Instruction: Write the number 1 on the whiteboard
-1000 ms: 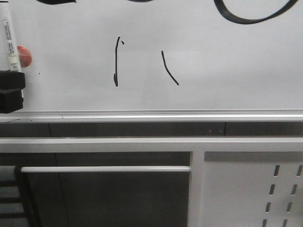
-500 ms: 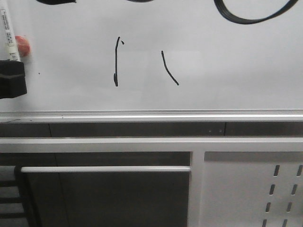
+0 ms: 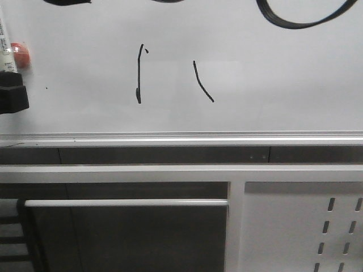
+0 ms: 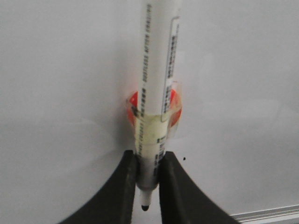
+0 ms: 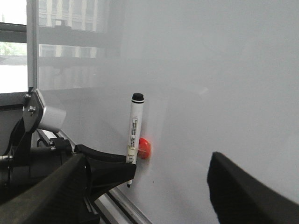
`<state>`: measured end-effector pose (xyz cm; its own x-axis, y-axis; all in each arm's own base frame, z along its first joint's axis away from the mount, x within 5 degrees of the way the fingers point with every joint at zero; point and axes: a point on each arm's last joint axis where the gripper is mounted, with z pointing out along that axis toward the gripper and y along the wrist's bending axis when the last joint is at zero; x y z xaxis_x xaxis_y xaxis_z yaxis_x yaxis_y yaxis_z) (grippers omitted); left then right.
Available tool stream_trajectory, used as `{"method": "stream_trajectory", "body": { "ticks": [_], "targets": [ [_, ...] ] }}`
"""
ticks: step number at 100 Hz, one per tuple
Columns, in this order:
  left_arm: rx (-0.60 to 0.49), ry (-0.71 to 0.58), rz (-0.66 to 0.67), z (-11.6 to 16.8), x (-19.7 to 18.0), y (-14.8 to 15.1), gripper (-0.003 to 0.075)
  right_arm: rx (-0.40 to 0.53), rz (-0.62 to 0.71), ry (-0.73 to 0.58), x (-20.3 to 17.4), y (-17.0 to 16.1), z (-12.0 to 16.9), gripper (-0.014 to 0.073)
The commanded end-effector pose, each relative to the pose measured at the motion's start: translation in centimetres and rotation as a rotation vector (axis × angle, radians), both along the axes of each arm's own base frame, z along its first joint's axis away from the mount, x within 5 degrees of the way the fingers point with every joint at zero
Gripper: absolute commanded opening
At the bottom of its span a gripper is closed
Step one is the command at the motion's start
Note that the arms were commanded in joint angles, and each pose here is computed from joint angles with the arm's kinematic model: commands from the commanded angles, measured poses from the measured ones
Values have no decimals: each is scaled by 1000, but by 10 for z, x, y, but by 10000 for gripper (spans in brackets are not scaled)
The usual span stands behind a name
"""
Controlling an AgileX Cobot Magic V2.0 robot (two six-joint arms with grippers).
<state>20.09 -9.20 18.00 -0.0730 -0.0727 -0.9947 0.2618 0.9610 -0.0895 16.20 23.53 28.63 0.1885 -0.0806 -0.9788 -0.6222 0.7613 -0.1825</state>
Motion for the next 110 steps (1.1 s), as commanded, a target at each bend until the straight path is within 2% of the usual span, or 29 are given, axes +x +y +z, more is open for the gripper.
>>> {"method": "stream_trajectory", "body": {
  "ticks": [1, 96, 102, 110],
  "targets": [
    [-80, -245, 44, 28, 2, 3, -18, 81, -15, -93, -1, -4, 24, 494],
    [-71, -251, 9, 28, 1, 0, -16, 77, -12, -88, -1, -3, 23, 494],
    [-71, -251, 9, 28, 1, 0, -5, 77, -12, -88, -1, -3, 23, 494],
    [-71, -251, 9, 28, 1, 0, 49, 77, -12, -88, -1, -3, 23, 494]
  ]
}}
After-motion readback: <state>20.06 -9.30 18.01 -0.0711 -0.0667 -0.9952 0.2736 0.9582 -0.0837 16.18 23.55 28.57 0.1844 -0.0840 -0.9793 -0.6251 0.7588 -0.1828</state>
